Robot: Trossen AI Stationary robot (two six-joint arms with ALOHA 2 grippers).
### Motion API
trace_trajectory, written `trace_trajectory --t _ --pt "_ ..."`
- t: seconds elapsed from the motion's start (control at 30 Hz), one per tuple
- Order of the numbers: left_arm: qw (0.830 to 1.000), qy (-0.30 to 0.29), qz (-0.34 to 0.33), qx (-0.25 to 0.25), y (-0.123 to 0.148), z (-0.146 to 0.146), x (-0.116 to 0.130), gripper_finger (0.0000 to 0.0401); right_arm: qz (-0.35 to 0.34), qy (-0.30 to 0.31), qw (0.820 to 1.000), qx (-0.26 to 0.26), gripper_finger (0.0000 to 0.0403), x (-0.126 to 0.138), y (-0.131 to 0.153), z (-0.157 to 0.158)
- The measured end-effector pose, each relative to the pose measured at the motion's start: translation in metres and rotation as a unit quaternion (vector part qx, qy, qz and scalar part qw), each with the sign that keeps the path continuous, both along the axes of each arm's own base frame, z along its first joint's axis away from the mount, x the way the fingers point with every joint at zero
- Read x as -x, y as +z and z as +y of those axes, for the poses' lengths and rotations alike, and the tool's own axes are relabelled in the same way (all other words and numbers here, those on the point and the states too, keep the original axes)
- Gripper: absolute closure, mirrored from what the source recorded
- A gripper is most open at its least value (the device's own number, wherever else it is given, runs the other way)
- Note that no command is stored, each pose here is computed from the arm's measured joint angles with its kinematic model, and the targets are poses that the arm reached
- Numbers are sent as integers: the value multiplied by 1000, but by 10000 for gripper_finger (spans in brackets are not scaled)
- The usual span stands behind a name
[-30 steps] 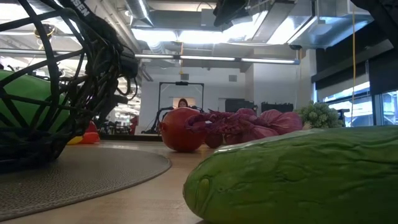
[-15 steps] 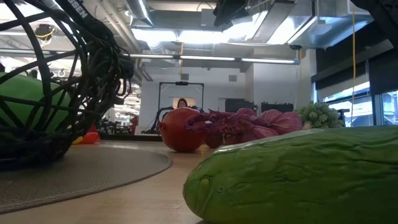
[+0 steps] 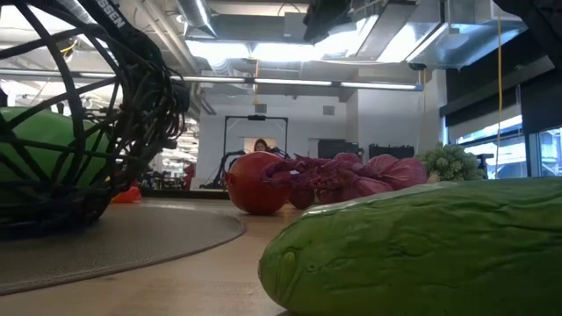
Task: Build produce basket
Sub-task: Put the red tomato into the black wire basket
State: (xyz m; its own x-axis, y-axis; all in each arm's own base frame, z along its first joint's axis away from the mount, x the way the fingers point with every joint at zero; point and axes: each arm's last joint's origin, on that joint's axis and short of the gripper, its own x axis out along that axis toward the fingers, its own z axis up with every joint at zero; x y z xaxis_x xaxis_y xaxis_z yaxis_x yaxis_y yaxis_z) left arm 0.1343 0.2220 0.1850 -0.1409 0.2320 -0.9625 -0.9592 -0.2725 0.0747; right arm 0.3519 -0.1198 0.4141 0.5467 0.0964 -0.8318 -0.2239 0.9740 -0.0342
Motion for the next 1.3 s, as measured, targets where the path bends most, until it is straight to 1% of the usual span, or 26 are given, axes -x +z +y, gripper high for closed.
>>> trace_trajectory --t 0.17,0.27,0.43,0.8,1.03,1.3 --pt "1000 13 -8 0 -1 2 2 110 0 -4 1000 0 338 1 0 -3" --pt "1000 22 -18 9 -1 1 1 110 0 -4 1000 0 338 1 0 -3" --pt "1000 12 -11 8 -1 1 2 110 -1 6 1000 7 338 1 0 -3" --pt "1000 14 -13 5 -3 1 2 110 -3 21 1000 16 338 1 0 -3" --pt "998 27 -50 3 -11 3 5 110 -4 29 999 21 338 1 0 -3" --pt "998 22 -51 -9 -10 7 6 110 -6 48 998 33 338 1 0 -3"
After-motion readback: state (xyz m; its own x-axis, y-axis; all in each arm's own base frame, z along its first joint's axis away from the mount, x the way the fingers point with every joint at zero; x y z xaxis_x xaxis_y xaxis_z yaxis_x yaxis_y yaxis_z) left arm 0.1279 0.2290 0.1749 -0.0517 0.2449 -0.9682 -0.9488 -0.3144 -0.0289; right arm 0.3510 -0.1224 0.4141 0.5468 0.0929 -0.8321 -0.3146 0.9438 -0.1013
